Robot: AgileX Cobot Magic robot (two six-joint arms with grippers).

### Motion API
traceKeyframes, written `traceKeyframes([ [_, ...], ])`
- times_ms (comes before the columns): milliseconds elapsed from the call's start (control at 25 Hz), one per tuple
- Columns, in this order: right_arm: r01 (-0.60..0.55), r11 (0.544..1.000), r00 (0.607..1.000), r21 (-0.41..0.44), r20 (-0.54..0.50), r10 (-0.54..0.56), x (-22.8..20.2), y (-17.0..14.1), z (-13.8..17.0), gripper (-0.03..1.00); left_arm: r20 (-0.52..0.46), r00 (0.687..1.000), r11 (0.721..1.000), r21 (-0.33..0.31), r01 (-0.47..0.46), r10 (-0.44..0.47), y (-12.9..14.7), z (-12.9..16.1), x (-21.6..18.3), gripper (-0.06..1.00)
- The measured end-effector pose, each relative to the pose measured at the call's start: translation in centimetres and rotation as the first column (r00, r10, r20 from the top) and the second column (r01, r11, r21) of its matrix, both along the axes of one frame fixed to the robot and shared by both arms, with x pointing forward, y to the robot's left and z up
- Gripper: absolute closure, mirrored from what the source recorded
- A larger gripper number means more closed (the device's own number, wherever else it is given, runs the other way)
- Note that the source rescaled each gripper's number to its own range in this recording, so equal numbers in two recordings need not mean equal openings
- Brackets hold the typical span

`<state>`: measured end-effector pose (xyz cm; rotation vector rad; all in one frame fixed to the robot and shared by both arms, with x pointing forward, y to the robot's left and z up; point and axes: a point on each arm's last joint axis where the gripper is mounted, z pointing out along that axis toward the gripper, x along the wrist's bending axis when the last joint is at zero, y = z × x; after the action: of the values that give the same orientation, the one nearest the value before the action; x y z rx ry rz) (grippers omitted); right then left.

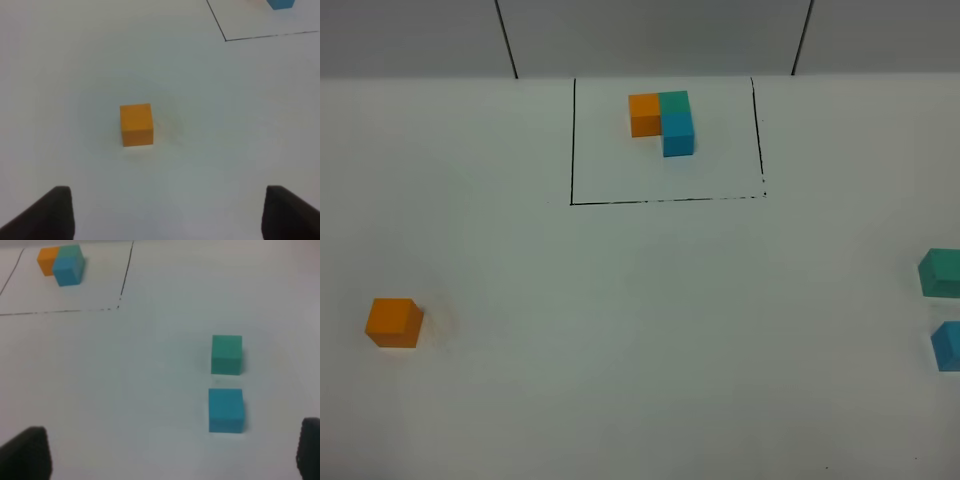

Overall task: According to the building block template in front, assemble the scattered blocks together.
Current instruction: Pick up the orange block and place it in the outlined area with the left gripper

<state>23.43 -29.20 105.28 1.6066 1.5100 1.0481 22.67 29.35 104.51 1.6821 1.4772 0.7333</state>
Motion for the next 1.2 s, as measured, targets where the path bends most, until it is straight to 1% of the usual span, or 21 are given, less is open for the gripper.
traceKeyframes([
  [360, 0.000, 1.000, 1.000, 0.000, 0.000, 0.000, 0.0, 0.0, 0.0, -0.03, 0.000, 1.000, 1.000, 0.001, -0.001, 0.001, 0.0, 0.0, 0.0, 0.30],
  [480, 0.000, 1.000, 1.000, 0.000, 0.000, 0.000, 0.0, 0.0, 0.0, -0.03, -0.003, 1.000, 1.000, 0.014, -0.011, 0.011, 0.1, 0.0, 0.1, 0.30],
  [560, 0.000, 1.000, 1.000, 0.000, 0.000, 0.000, 0.0, 0.0, 0.0, -0.03, -0.021, 0.999, 0.999, 0.033, -0.034, 0.035, 0.4, 0.0, 0.4, 0.30],
  [680, 0.000, 1.000, 1.000, -0.001, 0.000, 0.000, 0.0, 0.0, 0.0, -0.03, -0.113, 0.988, 0.993, 0.065, -0.097, 0.104, 0.8, 0.0, 1.8, 0.26],
  [760, 0.000, 1.000, 1.000, -0.001, 0.000, 0.000, 0.0, 0.0, 0.0, -0.03, -0.205, 0.968, 0.986, 0.108, -0.124, 0.144, 1.1, -0.1, 3.3, 0.20],
  [840, 0.001, 1.000, 1.000, 0.000, 0.000, -0.001, 0.0, 0.0, 0.0, -0.03, -0.312, 0.936, 0.981, 0.153, -0.120, 0.163, 1.1, -0.4, 5.3, 0.13],
  [920, 0.001, 1.000, 1.000, 0.000, 0.000, -0.001, 0.0, 0.0, 0.0, -0.03, -0.410, 0.897, 0.979, 0.176, -0.104, 0.169, 0.9, -0.6, 7.6, 0.06],
  [960, 0.001, 1.000, 1.000, 0.000, 0.000, -0.001, 0.0, 0.0, 0.0, -0.03, -0.442, 0.881, 0.978, 0.181, -0.098, 0.170, 0.8, -0.5, 8.8, 0.04],
  [1080, 0.002, 1.000, 1.000, 0.003, 0.000, -0.002, 0.0, 0.0, 0.0, -0.03, -0.497, 0.851, 0.978, 0.191, -0.084, 0.170, 0.5, -0.3, 12.7, 0.00],
  [1160, 0.003, 1.000, 1.000, 0.004, 0.000, -0.003, 0.0, 0.0, 0.0, -0.03, -0.544, 0.821, 0.977, 0.198, -0.075, 0.174, 0.2, -0.3, 15.2, -0.01],
  [1200, 0.003, 1.000, 1.000, 0.005, 0.000, -0.003, 0.0, 0.0, 0.0, -0.03, -0.572, 0.801, 0.977, 0.203, -0.071, 0.177, 0.1, -0.5, 16.5, -0.01],
])
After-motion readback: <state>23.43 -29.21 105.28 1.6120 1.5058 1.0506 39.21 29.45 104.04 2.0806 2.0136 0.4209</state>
